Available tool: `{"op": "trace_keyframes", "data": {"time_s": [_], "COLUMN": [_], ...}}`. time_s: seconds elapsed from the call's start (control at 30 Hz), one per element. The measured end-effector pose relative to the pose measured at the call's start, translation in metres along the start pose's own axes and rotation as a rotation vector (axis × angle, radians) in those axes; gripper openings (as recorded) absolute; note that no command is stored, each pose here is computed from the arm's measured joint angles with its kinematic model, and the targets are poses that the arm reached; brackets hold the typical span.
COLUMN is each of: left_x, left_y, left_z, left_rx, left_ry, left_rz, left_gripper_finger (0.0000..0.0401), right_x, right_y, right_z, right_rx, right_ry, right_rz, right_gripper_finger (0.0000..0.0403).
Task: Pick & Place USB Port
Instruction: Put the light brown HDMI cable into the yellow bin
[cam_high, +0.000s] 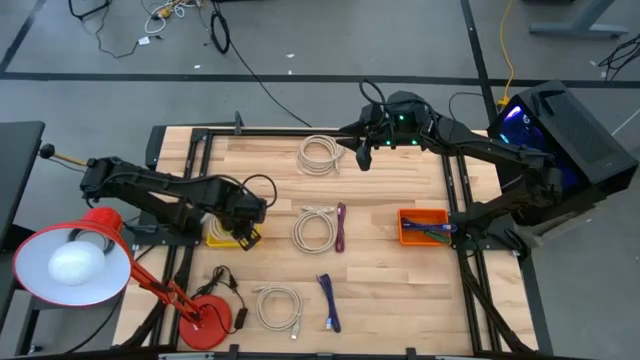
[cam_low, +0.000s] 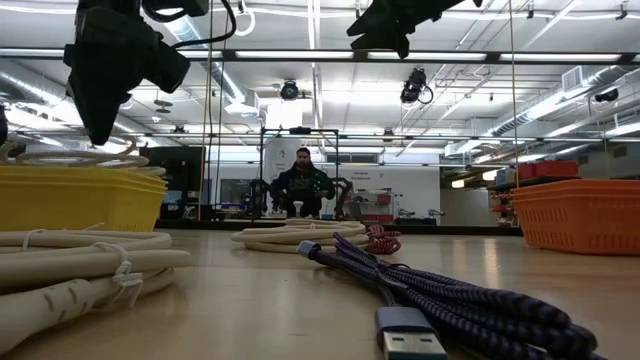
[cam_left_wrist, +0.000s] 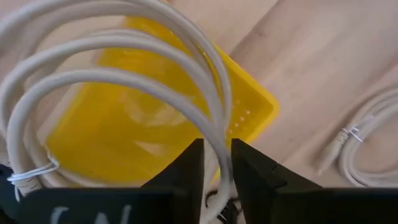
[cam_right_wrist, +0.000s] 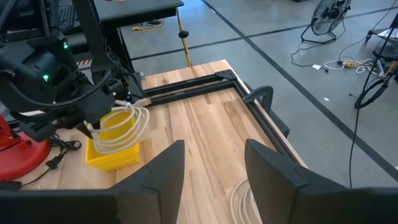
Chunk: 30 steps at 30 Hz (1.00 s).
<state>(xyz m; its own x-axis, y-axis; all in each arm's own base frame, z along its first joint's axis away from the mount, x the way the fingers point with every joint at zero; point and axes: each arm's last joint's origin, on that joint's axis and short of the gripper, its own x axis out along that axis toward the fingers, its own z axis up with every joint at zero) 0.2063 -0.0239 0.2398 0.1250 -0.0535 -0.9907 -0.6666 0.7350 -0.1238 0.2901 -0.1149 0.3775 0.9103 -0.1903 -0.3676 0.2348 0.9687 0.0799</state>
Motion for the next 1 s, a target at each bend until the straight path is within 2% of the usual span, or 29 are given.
{"op": "trace_keyframes", "data": {"time_s": [0.2, 0.4, 0.57, 0.8, 1.0], "left_x": [-0.001, -0.001, -0.001, -0.001, -0.002], "left_y": [-0.004, -0.001, 0.001, 0.005, 0.010], "left_z": [0.002, 0.009, 0.010, 0.015, 0.019], "left_rx": [-0.004, -0.029, -0.015, -0.008, -0.001], "left_ry": [0.027, -0.011, 0.035, -0.019, -0.021], "left_rz": [-0.087, -0.084, -0.130, -0.083, -0.083], "left_gripper_finger": [0.0122, 0.0130, 0.0103, 0.0052, 0.0030], "right_x": [0.000, 0.000, 0.000, 0.000, 0.000], "right_y": [0.000, 0.000, 0.000, 0.000, 0.000], "right_z": [0.000, 0.000, 0.000, -0.001, -0.001], "right_rx": [-0.010, -0.009, -0.009, -0.008, -0.008], "right_ry": [0.000, 0.000, 0.002, 0.006, 0.007], "right_rz": [0.000, -0.001, -0.001, -0.001, -0.001], "right_gripper_finger": [0.0168, 0.0168, 0.0168, 0.0168, 0.0168]}}
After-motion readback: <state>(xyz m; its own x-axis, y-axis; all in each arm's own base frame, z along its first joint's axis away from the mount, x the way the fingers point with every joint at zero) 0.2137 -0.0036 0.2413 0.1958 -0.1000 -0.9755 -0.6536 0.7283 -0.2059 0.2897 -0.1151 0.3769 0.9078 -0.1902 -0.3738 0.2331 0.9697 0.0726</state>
